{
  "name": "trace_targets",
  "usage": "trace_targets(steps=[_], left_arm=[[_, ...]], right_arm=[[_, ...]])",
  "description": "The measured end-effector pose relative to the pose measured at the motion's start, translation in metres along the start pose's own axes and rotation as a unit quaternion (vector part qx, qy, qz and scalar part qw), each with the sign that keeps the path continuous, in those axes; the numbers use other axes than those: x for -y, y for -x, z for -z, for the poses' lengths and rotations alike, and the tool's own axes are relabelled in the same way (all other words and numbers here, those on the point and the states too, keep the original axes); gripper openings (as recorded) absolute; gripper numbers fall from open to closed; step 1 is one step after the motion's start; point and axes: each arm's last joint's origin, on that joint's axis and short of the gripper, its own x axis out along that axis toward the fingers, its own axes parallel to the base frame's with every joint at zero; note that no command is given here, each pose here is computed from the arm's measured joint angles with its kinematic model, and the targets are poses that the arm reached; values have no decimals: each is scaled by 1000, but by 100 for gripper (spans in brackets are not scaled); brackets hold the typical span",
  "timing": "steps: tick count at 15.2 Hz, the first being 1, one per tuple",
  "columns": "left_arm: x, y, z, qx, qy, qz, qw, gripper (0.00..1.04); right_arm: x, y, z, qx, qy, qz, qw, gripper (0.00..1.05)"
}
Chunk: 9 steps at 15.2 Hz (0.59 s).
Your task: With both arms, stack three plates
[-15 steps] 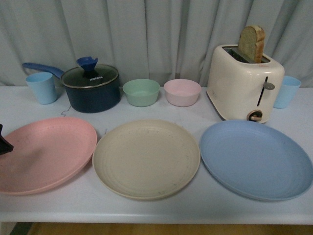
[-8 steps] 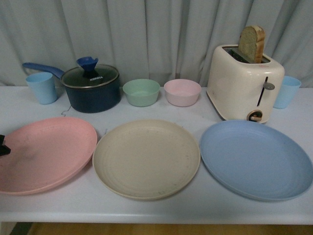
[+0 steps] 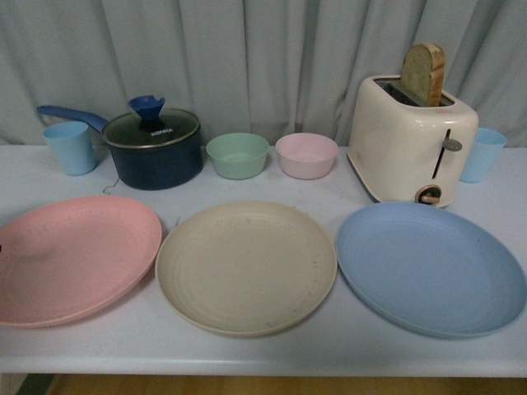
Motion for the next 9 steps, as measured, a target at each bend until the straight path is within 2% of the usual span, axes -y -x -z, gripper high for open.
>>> trace_targets(steps=[4,6,8,9], left_arm=[[-7,44,-12,34,5,-60,998,3],[0,70,-17,47,9,-96,994,3],[27,95,-26,64,6,-106,992,3],[49,109,-37,86,-5,-103,991,3]], right_arm=[[0,0,0,0,0,0,1000,98],[0,0,0,0,0,0,1000,98],[0,0,0,0,0,0,1000,98],[0,0,0,0,0,0,1000,98]])
